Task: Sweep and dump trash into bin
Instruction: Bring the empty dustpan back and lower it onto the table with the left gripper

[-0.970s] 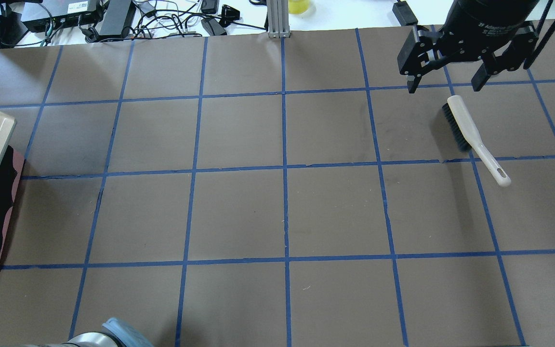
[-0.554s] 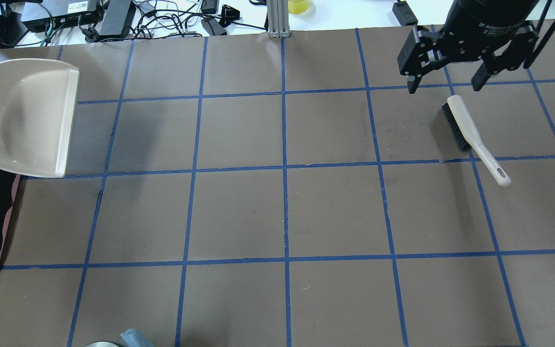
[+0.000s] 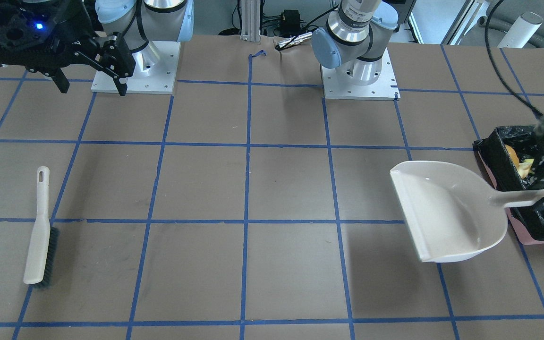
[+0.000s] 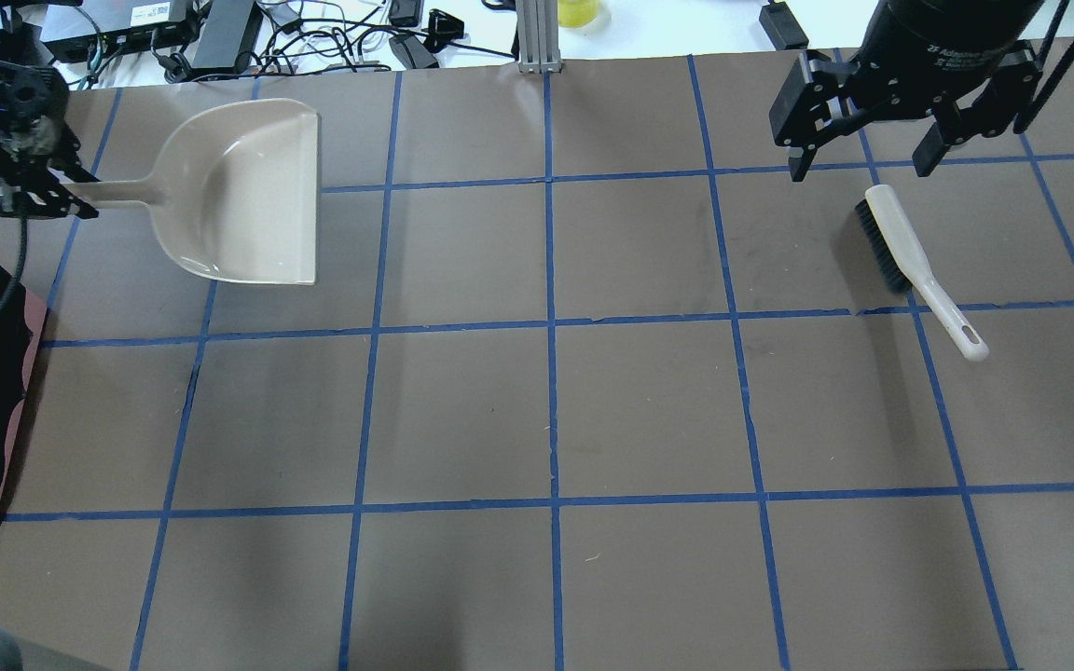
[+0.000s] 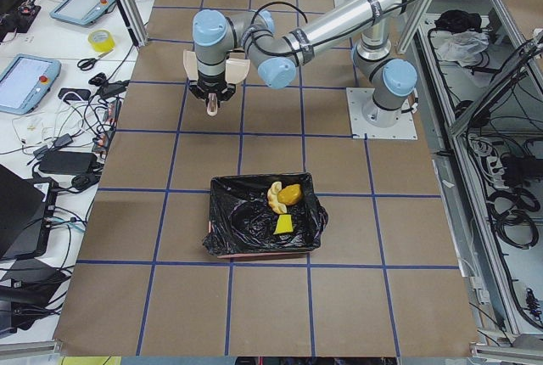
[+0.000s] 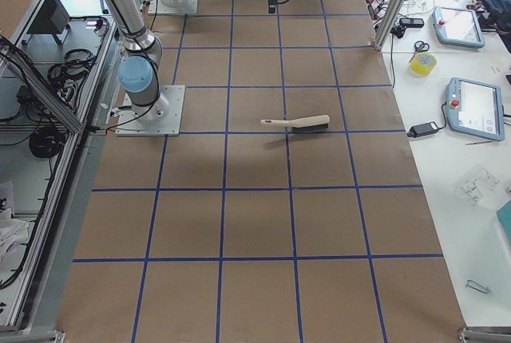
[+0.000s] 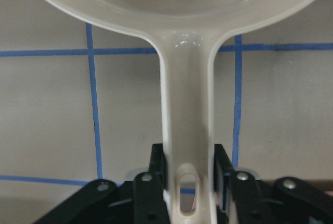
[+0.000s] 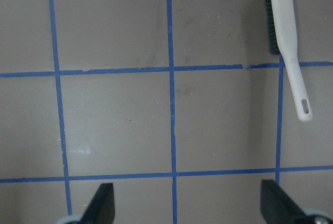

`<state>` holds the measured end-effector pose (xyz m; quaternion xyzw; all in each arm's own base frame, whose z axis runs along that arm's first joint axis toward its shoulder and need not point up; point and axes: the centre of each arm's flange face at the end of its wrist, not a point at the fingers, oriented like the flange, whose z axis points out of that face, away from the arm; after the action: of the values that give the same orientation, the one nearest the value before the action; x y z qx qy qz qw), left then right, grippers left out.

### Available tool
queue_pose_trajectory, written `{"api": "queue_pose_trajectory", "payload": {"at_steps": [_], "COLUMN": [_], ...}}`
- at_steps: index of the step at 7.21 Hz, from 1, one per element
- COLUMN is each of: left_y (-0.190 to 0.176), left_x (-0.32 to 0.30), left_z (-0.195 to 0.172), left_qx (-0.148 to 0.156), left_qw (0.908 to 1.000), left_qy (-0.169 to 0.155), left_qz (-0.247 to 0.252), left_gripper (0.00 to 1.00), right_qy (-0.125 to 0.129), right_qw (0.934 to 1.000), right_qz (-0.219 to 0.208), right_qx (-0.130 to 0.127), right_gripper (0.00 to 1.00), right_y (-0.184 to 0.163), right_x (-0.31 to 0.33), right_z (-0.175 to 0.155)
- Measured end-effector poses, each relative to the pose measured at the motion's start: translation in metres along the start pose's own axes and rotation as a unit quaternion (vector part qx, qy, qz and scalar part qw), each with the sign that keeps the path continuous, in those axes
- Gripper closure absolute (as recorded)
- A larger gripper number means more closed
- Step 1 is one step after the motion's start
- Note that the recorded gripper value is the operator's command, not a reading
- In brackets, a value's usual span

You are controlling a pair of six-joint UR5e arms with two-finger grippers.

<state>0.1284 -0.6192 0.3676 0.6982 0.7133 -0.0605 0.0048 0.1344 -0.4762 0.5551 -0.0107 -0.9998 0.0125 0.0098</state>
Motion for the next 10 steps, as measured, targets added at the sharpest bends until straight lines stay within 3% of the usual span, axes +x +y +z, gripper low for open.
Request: {"api": "queue_pose_trajectory", "payload": {"at_steps": [2, 4, 10], "left_y": [-0.044, -0.082, -0.103], "left_x": [-0.027, -0.045, -0.066], "left_z": [0.051, 0.076, 0.120], "left_qx": [-0.018, -0.047, -0.061], "left_qw": [0.9990, 0.9965, 0.9951], "left_qy": [0.028, 0.042, 0.065], "left_qz": [0.030, 0.056, 0.044], "left_gripper": [1.00, 1.00, 1.00], "right_qy": [0.000, 0.000, -0.001], "right_qw": [1.0000, 1.0000, 1.0000], "right_qz": [0.000, 0.000, 0.000], "right_qx": [0.000, 0.000, 0.000], "right_gripper": [0.00, 0.00, 0.00], "right_y": [0.000, 0.000, 0.000], "right_x": [0.000, 0.000, 0.000], "right_z": [0.000, 0.000, 0.000]}}
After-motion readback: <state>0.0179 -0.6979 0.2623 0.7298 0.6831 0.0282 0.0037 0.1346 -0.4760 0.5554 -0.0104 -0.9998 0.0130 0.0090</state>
